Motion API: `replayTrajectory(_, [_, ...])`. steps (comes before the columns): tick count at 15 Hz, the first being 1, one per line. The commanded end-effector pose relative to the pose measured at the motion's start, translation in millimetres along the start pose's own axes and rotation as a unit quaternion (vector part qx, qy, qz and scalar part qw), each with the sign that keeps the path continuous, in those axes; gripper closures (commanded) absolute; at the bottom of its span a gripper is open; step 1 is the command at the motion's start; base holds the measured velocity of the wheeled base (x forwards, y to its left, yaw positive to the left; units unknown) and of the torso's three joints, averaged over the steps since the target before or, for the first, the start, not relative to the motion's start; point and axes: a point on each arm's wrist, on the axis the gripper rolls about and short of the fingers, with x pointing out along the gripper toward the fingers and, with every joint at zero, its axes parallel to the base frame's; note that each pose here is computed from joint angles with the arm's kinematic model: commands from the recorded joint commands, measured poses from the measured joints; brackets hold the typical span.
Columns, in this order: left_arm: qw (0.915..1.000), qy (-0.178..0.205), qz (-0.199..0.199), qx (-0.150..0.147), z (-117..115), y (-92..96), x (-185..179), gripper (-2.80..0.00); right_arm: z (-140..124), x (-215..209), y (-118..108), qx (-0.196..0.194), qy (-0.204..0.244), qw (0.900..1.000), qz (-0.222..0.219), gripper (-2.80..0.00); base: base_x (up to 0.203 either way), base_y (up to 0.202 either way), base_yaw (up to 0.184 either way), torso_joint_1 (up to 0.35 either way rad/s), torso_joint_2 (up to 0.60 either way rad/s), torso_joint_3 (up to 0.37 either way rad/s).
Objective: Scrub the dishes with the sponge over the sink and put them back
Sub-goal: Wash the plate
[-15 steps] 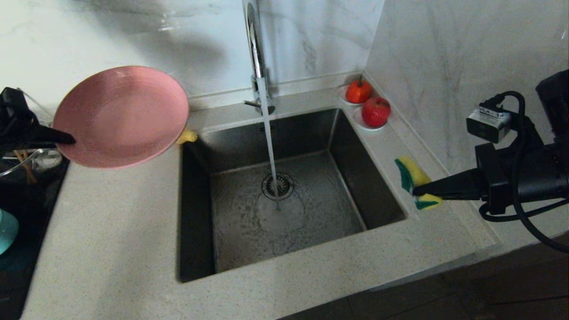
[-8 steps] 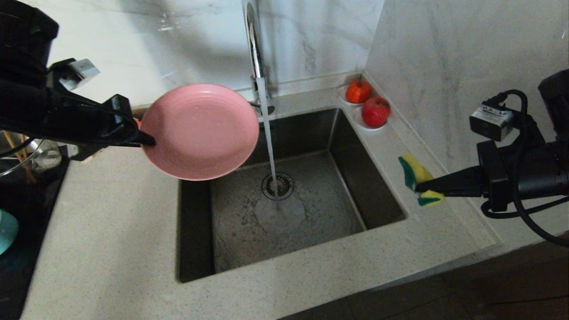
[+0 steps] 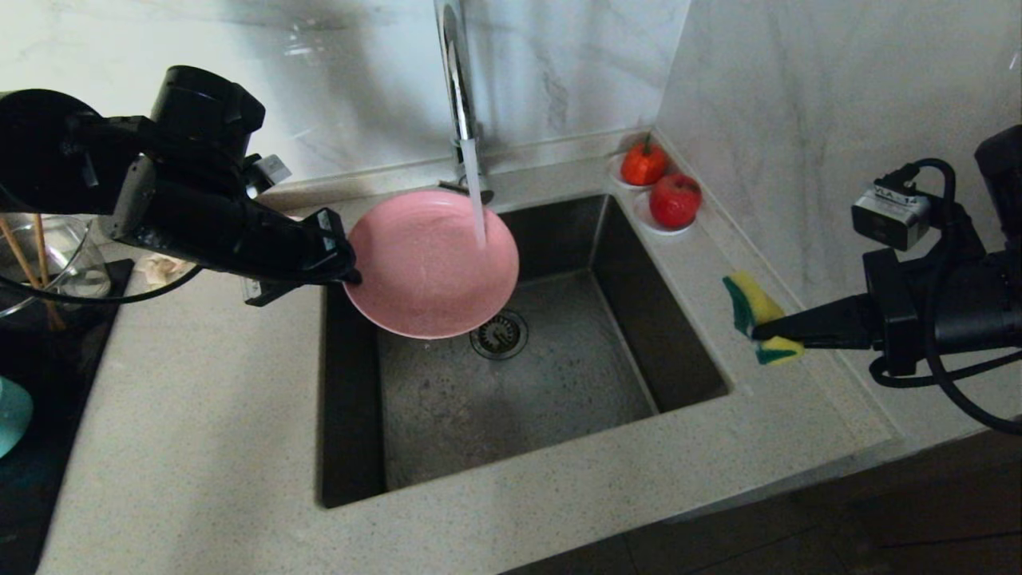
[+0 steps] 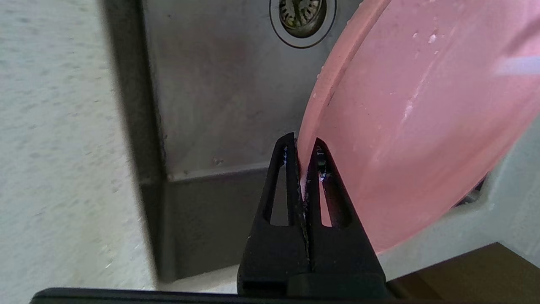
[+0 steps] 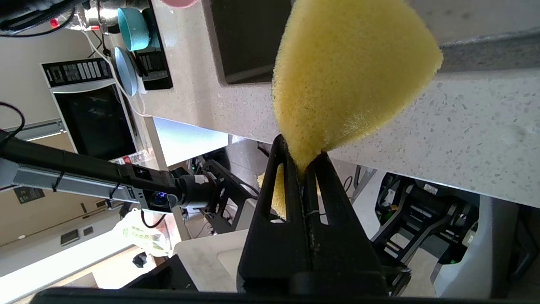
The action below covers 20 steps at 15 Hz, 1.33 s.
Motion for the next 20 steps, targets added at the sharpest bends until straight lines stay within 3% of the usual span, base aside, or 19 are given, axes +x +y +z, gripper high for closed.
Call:
replayTrajectory(1, [0.9999,0.012,-0.001,-0.011,-2,-3.2,22,0.00,0,0,0,0.002,0.002,1.000,0.002,0.00,0.000,0.000,0.000,0.000,0.00,0.000])
replayTrajectory(9, [0.9981,0.061,-0.014,0.001,-26,-25.4,50,0.00,0,2,-2,0.001,0.004,1.000,0.001,0.00,0.000,0.000,0.000,0.000,0.00,0.000])
replayTrajectory(15, [0.9930,0.118,0.007,0.009,-56,-22.5,70,0.00,1,2,-2,0.002,0.004,1.000,0.000,0.00,0.000,0.000,0.000,0.000,0.00,0.000])
replayTrajectory(20, [0.9941,0.108,0.004,0.013,-64,-17.7,68,0.00,1,3,-3,0.003,0.006,1.000,-0.001,0.00,0.000,0.000,0.000,0.000,0.00,0.000])
